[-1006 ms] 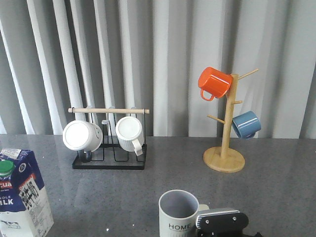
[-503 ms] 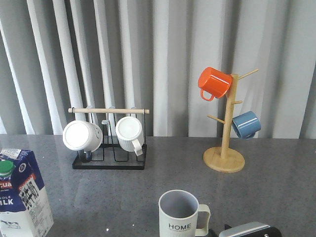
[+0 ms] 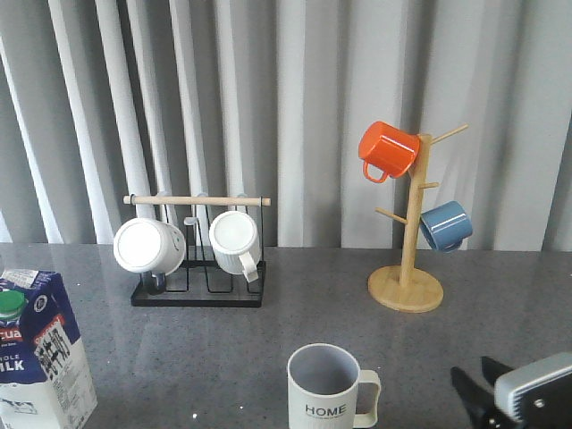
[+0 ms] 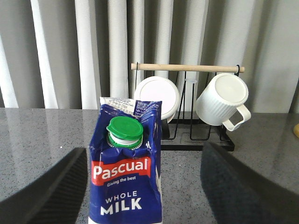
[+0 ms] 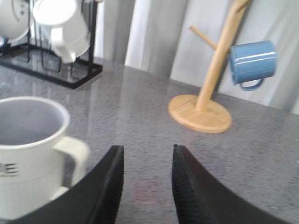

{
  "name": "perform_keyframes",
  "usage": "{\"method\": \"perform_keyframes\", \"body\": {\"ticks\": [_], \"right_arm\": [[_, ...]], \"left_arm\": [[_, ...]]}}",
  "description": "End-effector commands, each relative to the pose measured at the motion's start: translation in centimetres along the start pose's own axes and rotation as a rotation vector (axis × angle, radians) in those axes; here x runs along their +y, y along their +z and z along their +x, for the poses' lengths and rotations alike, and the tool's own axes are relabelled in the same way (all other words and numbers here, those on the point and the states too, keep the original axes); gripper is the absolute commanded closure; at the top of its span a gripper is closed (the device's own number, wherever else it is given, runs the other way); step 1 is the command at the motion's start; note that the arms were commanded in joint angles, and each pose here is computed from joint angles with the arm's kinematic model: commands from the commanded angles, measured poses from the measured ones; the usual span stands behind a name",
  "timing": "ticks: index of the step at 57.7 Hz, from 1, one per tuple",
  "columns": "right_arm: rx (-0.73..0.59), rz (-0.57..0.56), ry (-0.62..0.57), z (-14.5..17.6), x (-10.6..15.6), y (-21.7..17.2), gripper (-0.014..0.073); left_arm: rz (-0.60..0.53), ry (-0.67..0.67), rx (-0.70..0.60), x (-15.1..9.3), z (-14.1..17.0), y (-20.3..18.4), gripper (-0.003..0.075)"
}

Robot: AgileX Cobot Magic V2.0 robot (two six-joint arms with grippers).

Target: Place milk next to cup

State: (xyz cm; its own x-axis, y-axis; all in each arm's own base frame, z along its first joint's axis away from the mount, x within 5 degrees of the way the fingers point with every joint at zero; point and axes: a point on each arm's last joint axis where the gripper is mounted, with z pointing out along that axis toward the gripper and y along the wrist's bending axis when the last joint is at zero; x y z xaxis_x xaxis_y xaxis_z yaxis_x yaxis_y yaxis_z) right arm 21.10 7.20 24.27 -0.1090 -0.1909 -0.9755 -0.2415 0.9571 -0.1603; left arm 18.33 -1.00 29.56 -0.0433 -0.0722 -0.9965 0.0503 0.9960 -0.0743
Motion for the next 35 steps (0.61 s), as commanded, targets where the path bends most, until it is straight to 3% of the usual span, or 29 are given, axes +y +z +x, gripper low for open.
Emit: {"method": "perform_keyframes", "body": {"ticks": [1, 11, 21, 28, 33, 35], "right_arm": [[-0.079, 0.046, 0.034, -1.7, -2.7, -0.8, 0.0332], [-0.131, 0.186, 0.094, -2.9, -6.9, -3.7, 0.0333], [-0.216, 0.233, 0.134, -4.3, -7.7, -6.3, 0.0356], [-0.224, 0.234, 0.069, -4.9, -7.3, -7.6, 0.0470], [-0.249, 0.249, 0.069, -5.4, -7.2, -8.7, 0.0613], [-0.264, 0.253, 0.074, -5.6, -7.1, -9.0, 0.0610]], "left_arm": [[0.012, -0.013, -0.122, -0.2, -2.1, 0.0, 0.0218], [0.012, -0.013, -0.122, -0.2, -2.1, 0.0, 0.0218], [0.012, -0.013, -0.122, -0.2, -2.1, 0.0, 0.0218], [0.012, -0.013, -0.122, -0.2, -2.1, 0.0, 0.0218], [0.012, -0.013, -0.122, -0.2, -2.1, 0.0, 0.0218], [0.012, -0.013, -0.122, -0.2, -2.1, 0.0, 0.0218]]}}
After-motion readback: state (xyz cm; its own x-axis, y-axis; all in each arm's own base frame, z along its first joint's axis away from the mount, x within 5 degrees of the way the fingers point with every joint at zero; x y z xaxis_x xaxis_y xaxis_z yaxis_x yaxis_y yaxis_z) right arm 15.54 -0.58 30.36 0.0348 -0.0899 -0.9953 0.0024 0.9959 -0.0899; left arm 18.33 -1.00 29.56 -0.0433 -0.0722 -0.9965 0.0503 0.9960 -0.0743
